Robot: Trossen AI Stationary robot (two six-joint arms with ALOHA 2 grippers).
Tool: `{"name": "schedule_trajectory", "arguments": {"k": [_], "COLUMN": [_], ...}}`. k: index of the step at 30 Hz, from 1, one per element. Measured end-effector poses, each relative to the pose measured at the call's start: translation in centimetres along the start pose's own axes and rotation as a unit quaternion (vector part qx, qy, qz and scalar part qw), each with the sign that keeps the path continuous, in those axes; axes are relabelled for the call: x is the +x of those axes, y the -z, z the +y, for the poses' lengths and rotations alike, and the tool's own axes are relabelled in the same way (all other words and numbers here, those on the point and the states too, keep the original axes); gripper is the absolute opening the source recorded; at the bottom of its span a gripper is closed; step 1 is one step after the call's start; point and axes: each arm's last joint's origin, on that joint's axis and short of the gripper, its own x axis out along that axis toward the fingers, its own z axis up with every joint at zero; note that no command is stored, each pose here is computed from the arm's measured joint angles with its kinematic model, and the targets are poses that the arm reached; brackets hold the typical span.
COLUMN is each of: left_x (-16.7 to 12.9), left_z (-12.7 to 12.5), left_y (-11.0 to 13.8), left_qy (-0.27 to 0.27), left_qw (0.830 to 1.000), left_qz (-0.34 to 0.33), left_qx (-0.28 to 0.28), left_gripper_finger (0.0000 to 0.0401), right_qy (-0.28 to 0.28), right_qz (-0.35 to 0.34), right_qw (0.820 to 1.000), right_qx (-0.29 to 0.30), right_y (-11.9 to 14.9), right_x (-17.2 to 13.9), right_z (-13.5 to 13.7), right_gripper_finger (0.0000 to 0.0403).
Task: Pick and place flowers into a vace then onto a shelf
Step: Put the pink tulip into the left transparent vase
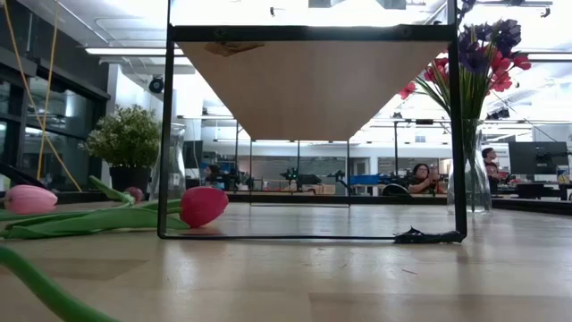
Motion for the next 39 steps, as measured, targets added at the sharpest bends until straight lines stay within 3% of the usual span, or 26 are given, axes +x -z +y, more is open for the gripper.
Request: {"name": "schedule_trajectory", "arguments": {"k": [14,25,39], "left_x": [0.0,0.0,-2.0], "left_z": [0.3,0.3,-0.5], "left_y": [-0.2,-0.2,0.1], "left_qy": [-0.016,-0.014,-0.015], "left_qw": [1.0,0.999,0.995], "left_qz": [-0.01,-0.016,-0.081], "left_qx": [-0.019,-0.043,-0.059], "left_gripper_finger": [0.002,0.002,0.002], "right_qy": [0.0,-0.001,-0.002], "right_qz": [0.0,0.0,0.0], "right_qw": [1.0,1.0,1.0], "right_qx": [0.0,0.0,0.001], "right_y": [0.0,0.0,0.0], "right_x": [0.0,0.0,0.0], "right_z": [0.0,0.0,0.0], "right_gripper_finger": [0.0185,0.0181,0.0181]}}
